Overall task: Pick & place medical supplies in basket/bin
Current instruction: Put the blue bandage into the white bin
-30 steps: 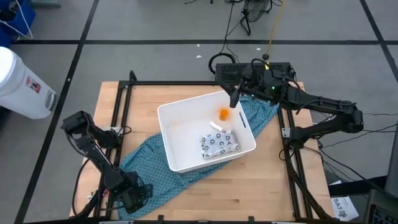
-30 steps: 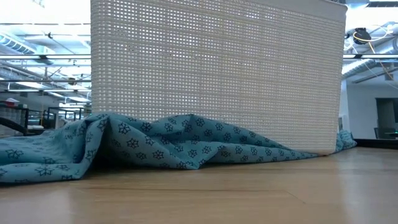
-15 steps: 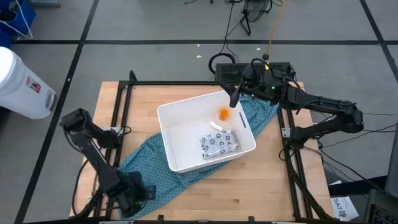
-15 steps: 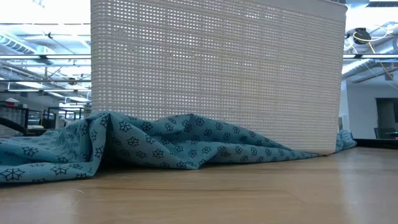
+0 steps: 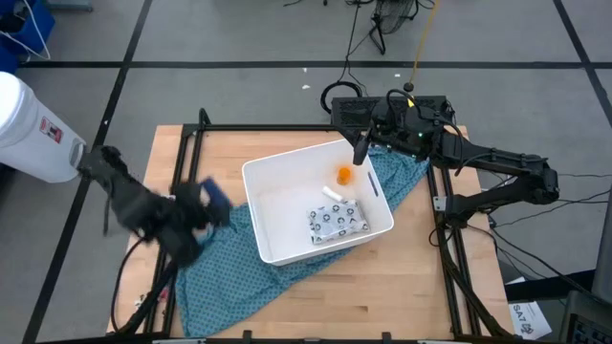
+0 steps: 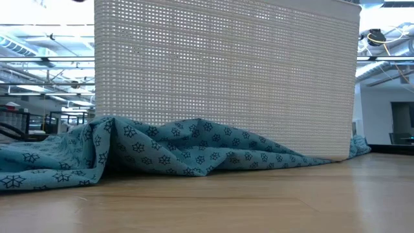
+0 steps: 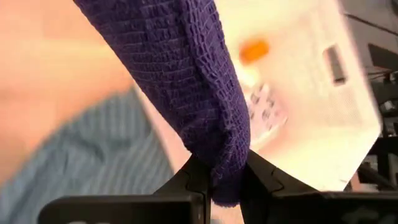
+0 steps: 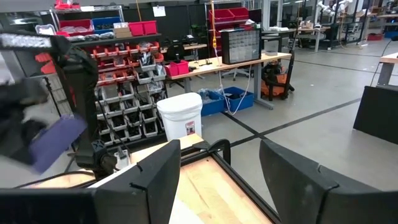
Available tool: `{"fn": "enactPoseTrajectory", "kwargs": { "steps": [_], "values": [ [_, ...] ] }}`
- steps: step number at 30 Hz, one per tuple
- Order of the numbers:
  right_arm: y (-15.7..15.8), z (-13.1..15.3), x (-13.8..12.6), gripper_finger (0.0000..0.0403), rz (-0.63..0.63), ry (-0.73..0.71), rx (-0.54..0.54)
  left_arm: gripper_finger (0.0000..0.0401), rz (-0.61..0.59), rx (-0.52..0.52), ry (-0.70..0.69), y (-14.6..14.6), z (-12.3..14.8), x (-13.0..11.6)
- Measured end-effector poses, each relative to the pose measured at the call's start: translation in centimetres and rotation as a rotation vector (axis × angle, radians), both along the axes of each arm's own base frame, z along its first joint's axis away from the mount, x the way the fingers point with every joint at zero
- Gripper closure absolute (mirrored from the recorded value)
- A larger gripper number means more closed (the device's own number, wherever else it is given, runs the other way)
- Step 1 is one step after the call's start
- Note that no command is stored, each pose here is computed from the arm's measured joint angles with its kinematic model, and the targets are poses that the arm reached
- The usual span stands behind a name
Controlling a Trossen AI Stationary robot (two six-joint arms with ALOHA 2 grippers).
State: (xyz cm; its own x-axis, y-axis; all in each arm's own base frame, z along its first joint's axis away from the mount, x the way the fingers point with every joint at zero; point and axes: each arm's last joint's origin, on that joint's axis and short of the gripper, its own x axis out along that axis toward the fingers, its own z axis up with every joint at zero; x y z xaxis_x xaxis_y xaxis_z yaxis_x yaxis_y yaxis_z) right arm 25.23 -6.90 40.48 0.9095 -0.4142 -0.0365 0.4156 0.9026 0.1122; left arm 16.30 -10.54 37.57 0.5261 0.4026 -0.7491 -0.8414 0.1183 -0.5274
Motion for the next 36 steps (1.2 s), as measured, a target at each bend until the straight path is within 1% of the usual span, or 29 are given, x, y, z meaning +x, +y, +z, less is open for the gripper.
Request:
{"fn": "enactPoseTrajectory", "kwargs": {
  "steps": [2,3,5,6,7,9,11,13,16,17,18,19,22,23,26,27,29,33,36],
  "values": [
    [0.0,0.0,0.0,0.0193,0.0,-0.003,0.006,0.0351,-0.039,0.029,-0.02,2.3,1.5,0.6],
    [0.0,0.0,0.0,0.0193,0.0,-0.008,0.017,0.0351,-0.062,0.056,-0.027,3.3,2.1,1.3],
    [0.0,0.0,0.0,0.0193,-0.001,-0.017,0.038,0.0351,-0.135,0.122,-0.018,5.2,2.8,2.9],
    [0.0,0.0,0.0,0.0193,-0.001,-0.021,0.045,0.0351,-0.182,0.124,0.004,6.1,2.8,3.6],
    [0.0,0.0,0.0,0.0193,-0.001,-0.021,0.046,0.0351,-0.23,0.098,0.047,7.0,2.5,4.1],
    [0.0,0.0,0.0,0.0193,-0.002,-0.021,0.047,0.0351,-0.297,0.014,0.153,9.0,1.2,5.6],
    [0.0,0.0,0.0,0.0193,-0.002,-0.02,0.045,0.0351,-0.391,-0.028,0.226,10.4,-0.3,7.1],
    [0.0,0.0,0.0,0.0193,-0.002,-0.012,0.038,0.0351,-0.489,-0.007,0.238,11.3,-1.5,9.0],
    [0.0,-0.1,0.0,0.0193,-0.002,0.001,0.029,0.0351,-0.603,0.099,0.14,12.1,-1.7,11.8],
    [0.0,-0.1,0.0,0.0193,-0.002,0.003,0.029,0.0351,-0.65,0.107,0.123,12.5,-2.0,12.7],
    [0.0,-0.1,0.0,0.0193,-0.002,0.002,0.031,0.0351,-0.684,0.096,0.111,13.0,-2.4,13.5],
    [0.0,-0.1,0.0,0.0193,-0.002,0.0,0.034,0.0351,-0.704,0.061,0.116,13.5,-3.1,14.1],
    [0.0,-0.1,0.0,0.0193,-0.002,0.004,0.029,0.0351,-0.753,-0.133,0.187,15.1,-6.4,15.7],
    [0.0,-0.1,0.0,0.0193,-0.001,0.009,0.02,0.0351,-0.781,-0.18,0.178,15.6,-7.2,16.2],
    [0.0,-0.2,0.0,0.0193,0.0,0.027,0.003,0.0351,-0.878,-0.256,0.131,16.3,-8.7,17.5],
    [0.0,-0.3,0.0,0.0193,0.0,0.029,0.002,0.0346,-0.89,-0.269,0.122,16.5,-8.9,17.8],
    [0.0,-0.3,0.0,0.0193,0.0,0.032,0.0,0.0311,-0.905,-0.262,0.102,16.8,-9.4,18.4],
    [0.0,-0.3,-0.1,0.0193,0.0,0.042,0.003,0.0223,-0.901,-0.194,0.034,17.5,-9.0,19.0],
    [0.0,-0.7,-0.1,0.0193,-0.001,0.077,0.014,0.0173,-0.913,-0.135,-0.028,17.7,-8.4,19.3]
  ]
}}
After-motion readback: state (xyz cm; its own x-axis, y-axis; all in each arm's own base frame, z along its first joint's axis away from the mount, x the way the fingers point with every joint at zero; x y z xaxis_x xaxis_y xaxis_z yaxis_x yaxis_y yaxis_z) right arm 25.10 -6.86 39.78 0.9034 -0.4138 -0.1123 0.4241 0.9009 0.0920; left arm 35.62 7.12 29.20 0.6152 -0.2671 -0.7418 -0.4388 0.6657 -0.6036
